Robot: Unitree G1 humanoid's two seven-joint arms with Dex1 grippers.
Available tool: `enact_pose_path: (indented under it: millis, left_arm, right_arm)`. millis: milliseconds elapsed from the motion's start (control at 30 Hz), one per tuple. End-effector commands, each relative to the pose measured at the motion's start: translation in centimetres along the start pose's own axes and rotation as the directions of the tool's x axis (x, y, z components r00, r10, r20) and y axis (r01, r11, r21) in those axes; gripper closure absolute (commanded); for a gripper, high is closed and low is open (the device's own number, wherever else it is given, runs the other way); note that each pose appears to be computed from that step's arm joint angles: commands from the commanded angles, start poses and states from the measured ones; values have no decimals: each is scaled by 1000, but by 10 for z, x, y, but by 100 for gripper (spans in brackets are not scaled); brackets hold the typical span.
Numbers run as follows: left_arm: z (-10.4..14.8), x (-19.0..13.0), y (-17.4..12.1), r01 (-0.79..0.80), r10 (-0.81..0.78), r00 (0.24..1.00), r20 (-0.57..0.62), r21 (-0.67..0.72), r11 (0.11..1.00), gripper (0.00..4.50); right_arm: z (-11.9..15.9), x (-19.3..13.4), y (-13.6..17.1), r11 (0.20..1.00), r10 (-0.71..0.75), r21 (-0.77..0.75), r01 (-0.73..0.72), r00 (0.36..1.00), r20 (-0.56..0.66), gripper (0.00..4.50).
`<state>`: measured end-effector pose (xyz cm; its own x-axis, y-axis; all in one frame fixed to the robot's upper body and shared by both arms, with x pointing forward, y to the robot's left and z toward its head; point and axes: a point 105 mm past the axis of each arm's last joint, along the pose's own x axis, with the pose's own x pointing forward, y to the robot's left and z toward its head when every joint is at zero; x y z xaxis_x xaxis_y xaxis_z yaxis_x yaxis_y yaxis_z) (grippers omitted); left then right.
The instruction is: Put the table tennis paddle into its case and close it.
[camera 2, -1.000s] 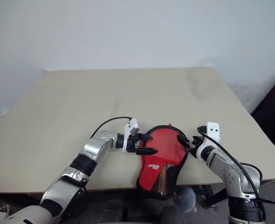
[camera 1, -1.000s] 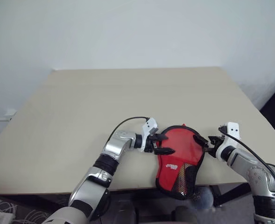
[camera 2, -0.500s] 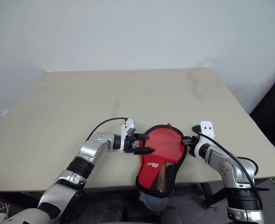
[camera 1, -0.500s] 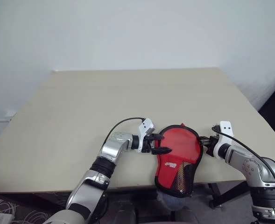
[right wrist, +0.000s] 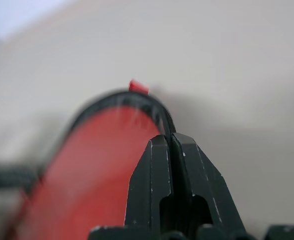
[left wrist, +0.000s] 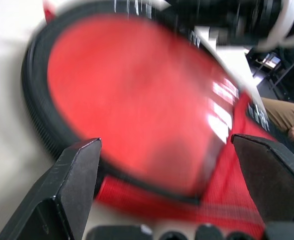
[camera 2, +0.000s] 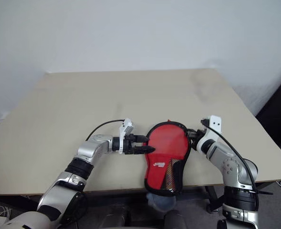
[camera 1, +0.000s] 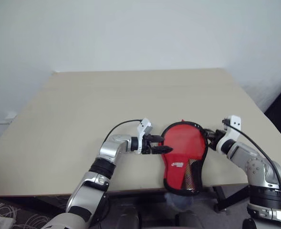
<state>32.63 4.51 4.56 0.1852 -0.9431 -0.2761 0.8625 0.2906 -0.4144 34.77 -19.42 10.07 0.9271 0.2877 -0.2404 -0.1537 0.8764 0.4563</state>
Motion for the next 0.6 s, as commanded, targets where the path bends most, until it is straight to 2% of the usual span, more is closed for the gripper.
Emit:
enact_pose_path:
  millis: [33, 167, 333, 600]
  left_arm:
    - [0, 2, -13, 62, -62, 998, 5, -11, 998, 0]
    - [-6, 4, -18, 72, -72, 997, -13, -10, 997, 0]
    - [-6, 4, -19, 70, -70, 997, -19, 2, 998, 0]
    - [-4, 4, -20, 63, -63, 998, -8, 5, 998, 0]
  right_arm:
    - [71, -12, -11, 995, -98, 32, 93, 953, 287, 448]
    - [89, -11, -22, 983, -183, 95, 159, 916, 358, 448]
    - [93, -7, -36, 966, -258, 125, 227, 890, 375, 448]
    - [75, 5, -66, 916, -397, 203, 346, 857, 328, 448]
